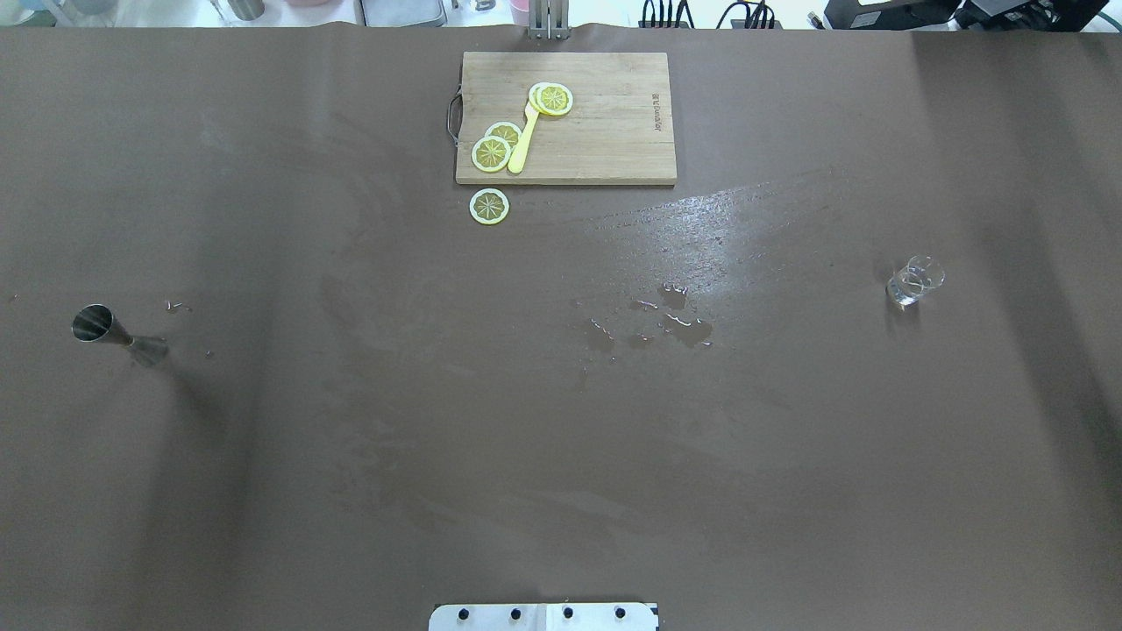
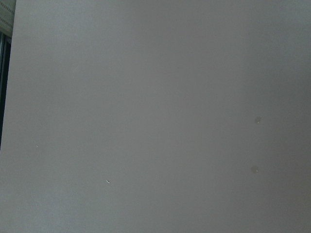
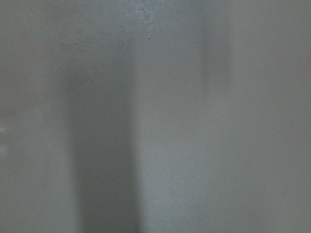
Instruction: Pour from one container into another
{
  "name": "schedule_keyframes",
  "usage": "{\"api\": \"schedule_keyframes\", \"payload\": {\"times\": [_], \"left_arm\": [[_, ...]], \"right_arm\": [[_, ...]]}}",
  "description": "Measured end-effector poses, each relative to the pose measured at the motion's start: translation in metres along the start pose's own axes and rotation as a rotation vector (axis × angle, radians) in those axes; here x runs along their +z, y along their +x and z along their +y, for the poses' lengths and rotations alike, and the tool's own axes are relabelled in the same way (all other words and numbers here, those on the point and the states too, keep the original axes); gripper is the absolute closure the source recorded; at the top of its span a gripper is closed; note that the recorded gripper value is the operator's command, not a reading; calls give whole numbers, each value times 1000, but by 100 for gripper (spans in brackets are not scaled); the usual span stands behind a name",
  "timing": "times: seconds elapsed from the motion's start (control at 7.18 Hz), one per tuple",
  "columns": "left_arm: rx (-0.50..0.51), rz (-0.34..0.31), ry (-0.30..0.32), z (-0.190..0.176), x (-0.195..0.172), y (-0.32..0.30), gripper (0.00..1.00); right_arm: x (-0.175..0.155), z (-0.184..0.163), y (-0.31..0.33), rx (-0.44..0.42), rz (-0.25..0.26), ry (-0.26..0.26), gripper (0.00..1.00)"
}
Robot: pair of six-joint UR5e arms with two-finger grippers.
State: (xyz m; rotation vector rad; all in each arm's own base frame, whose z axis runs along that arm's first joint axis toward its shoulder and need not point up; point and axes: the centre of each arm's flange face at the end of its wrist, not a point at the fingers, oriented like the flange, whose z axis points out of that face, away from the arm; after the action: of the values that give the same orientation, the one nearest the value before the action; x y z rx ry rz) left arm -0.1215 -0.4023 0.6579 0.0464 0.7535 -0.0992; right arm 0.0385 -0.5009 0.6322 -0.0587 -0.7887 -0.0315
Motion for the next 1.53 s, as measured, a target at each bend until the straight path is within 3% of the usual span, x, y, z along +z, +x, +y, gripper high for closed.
{"api": "schedule_keyframes", "payload": {"times": [1.53], "left_arm": [[1,0,-1,-1,0,0,1]], "right_arm": [[4,-3,-3,-9,-4,-6,0]]}}
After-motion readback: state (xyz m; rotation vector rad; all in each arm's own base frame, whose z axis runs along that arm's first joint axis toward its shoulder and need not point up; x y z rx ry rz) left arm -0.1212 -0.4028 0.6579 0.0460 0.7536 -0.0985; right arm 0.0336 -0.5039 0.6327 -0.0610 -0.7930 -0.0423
